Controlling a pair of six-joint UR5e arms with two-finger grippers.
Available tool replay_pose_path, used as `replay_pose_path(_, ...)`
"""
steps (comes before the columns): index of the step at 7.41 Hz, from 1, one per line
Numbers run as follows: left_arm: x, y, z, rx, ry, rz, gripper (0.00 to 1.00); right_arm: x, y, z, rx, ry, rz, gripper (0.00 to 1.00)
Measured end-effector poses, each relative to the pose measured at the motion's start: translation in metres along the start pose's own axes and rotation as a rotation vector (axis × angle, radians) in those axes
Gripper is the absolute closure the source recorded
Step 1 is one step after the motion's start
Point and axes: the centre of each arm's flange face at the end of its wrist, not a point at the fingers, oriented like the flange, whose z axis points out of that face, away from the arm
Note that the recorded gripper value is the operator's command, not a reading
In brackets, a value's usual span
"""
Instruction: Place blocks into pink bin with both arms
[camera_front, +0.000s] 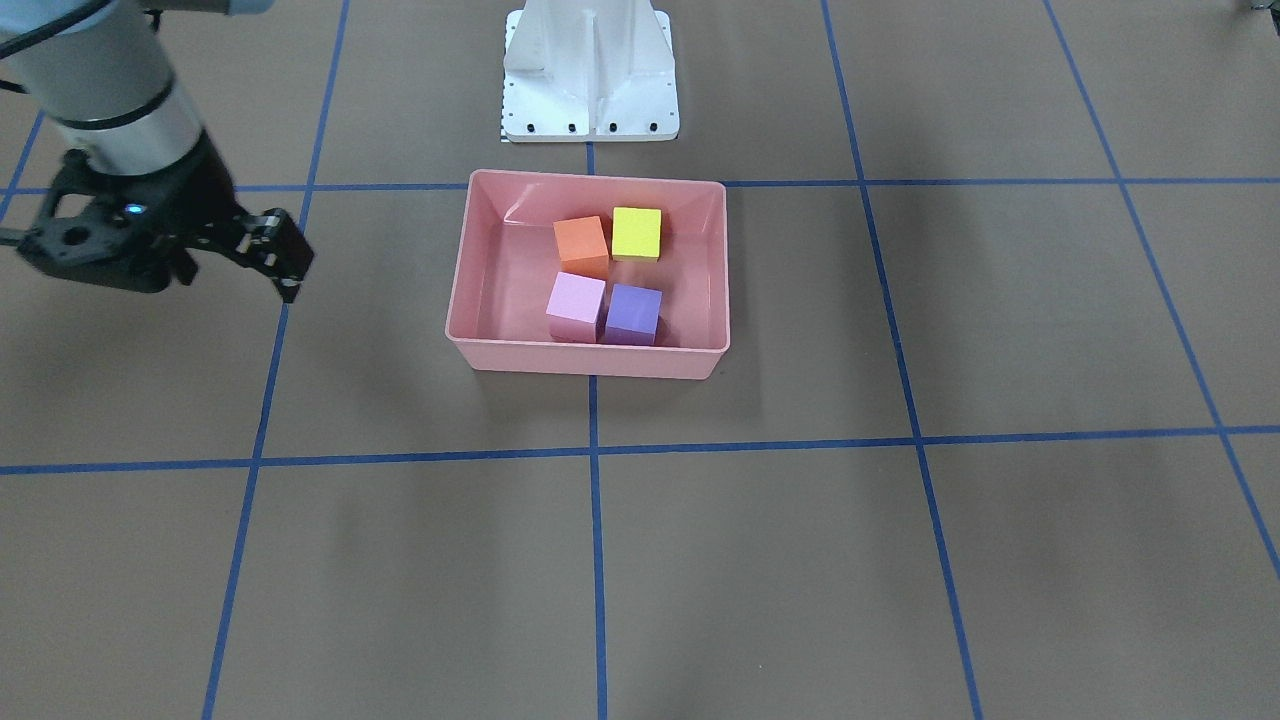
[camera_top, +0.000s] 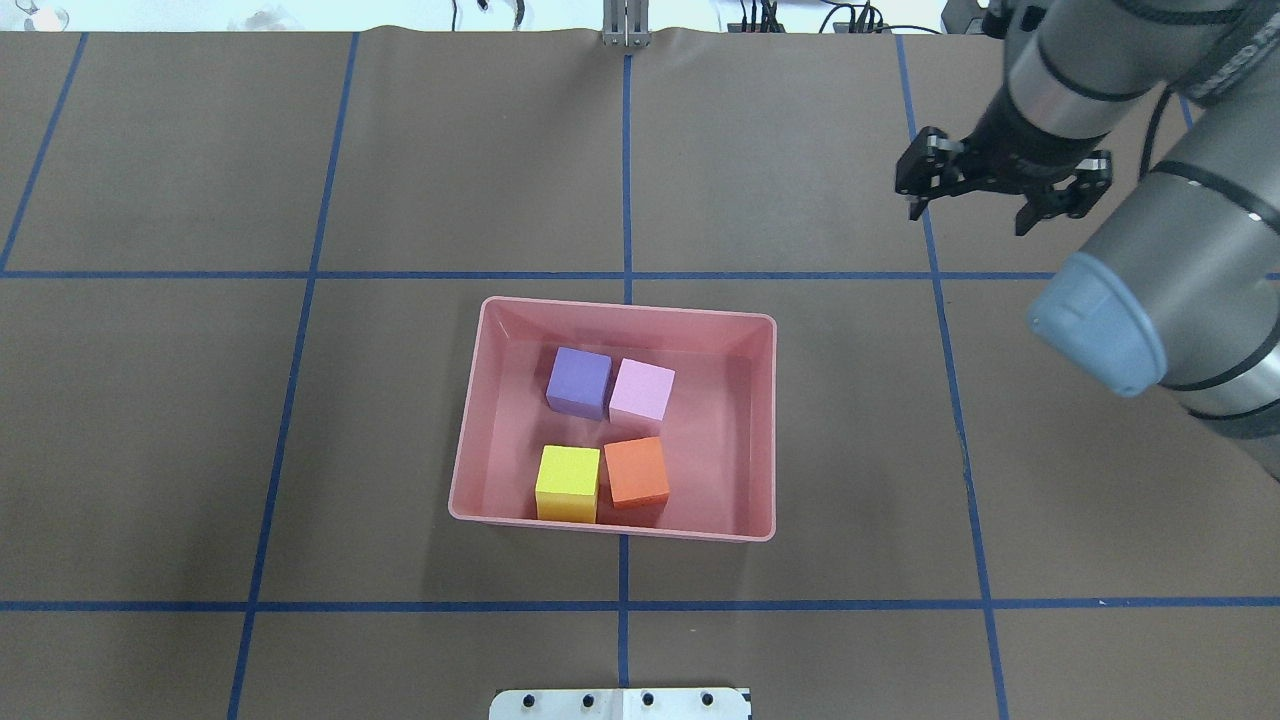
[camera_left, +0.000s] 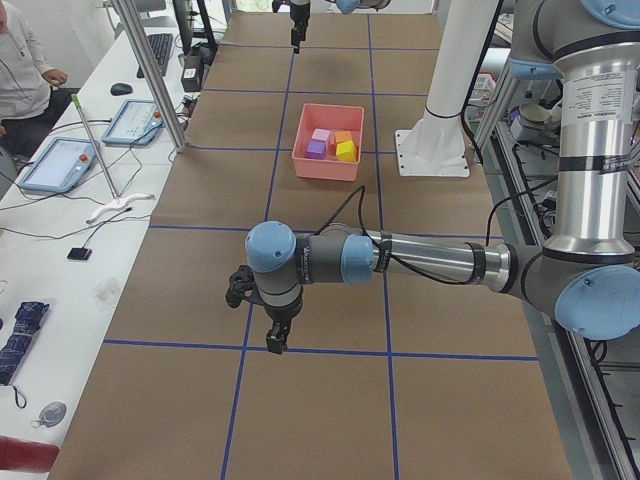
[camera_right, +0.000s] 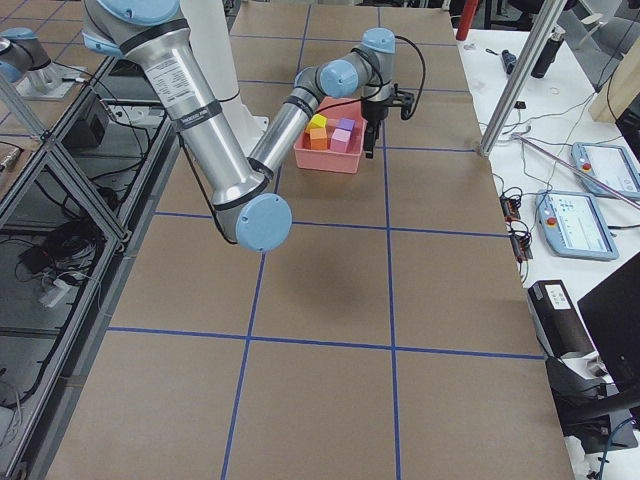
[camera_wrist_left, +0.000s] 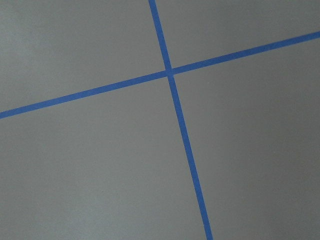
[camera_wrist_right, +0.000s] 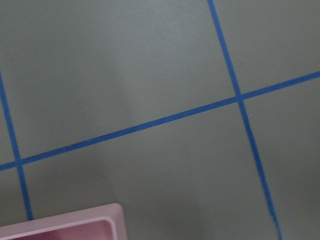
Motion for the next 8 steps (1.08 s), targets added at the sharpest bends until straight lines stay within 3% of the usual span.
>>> replay_pose_path(4, -0.004, -0.002, 0.005, -0.008, 0.005, -0.011, 0.00, 0.254, -0.053, 0.012, -0.088, 0.043, -0.247, 0.00)
replay_pose_path(6, -0.004, -0.001, 0.005, -0.008, 0.005, -0.005, 0.00, 0.350, -0.040, 0.034, -0.097, 0.036, -0.301, 0.00)
replay_pose_path(8, -0.003, 0.000, 0.005, -0.010, 0.003, -0.002, 0.00, 0.423, -0.022, 0.071, -0.075, 0.005, -0.282, 0.00)
